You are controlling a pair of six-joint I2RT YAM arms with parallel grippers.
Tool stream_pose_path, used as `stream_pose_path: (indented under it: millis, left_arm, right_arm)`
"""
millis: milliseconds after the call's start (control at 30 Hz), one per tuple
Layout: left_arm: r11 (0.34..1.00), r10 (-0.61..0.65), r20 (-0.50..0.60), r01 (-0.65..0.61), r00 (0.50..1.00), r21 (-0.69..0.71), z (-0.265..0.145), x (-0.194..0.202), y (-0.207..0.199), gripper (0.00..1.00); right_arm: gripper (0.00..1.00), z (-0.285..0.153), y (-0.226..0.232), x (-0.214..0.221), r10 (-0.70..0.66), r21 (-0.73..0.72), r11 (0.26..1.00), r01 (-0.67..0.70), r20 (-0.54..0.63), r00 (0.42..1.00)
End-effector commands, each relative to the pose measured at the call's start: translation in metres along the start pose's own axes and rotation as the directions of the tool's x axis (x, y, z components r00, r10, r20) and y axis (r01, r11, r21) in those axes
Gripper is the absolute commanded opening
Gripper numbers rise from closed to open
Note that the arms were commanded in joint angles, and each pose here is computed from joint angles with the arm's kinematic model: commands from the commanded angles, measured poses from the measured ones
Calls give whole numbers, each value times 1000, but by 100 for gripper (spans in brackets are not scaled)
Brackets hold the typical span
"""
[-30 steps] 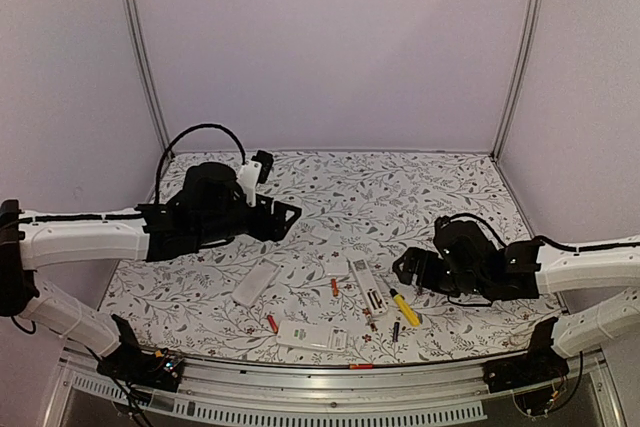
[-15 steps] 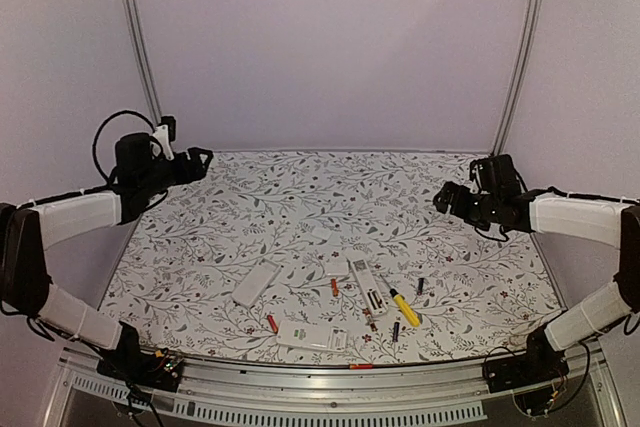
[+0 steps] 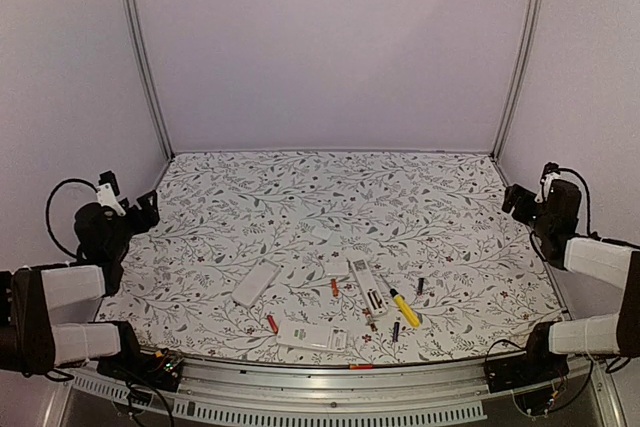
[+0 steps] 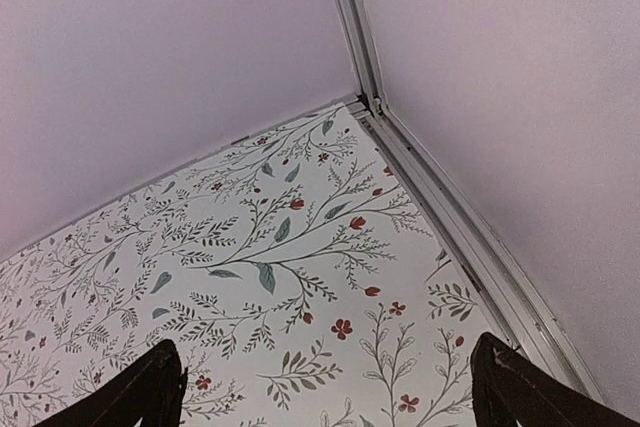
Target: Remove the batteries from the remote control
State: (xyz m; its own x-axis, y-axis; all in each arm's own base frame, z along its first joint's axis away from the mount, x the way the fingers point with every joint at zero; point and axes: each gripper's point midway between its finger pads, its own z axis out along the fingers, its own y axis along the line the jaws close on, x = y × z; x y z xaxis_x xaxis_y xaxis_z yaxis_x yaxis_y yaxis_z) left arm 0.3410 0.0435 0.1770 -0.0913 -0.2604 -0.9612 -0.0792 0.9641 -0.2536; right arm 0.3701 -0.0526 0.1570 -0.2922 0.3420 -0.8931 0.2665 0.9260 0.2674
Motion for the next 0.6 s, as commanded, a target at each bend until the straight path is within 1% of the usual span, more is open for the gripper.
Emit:
stream_pose_path:
  millis: [0, 67, 100, 200, 233, 400, 567]
  left_arm:
    - [995, 79, 106, -86, 991, 58, -7, -9, -15, 93]
    - [988, 113, 82, -120, 990, 98, -4, 2, -23, 95]
    - [985, 125, 79, -133, 989, 112, -4, 6, -26, 96]
    - [984, 133, 64, -140, 989, 108, -2, 17, -26, 97]
    - [985, 132, 58, -137, 990, 104, -1, 18, -25, 97]
    - [984, 139, 56, -144, 989, 100, -1, 18, -27, 97]
    - [985, 143, 56, -148, 988, 94, -1, 19, -28, 97]
  right_arm:
    - [99, -38, -5, -23, -41, -15, 999, 47, 302, 953]
    - [99, -55, -8, -18, -44, -29, 998, 59, 375, 926]
    - [99, -60, -11, -12, -49, -24, 998, 63, 390, 919]
    - [99, -64, -23, 6, -58, 14, 998, 58, 372, 926]
    - [99, -66, -21, 7, -50, -2, 998, 55, 371, 927]
    - [99, -74, -20, 2, -44, -9, 999, 52, 405, 913]
    - [99, -69, -21, 4, -48, -4, 999, 54, 385, 922]
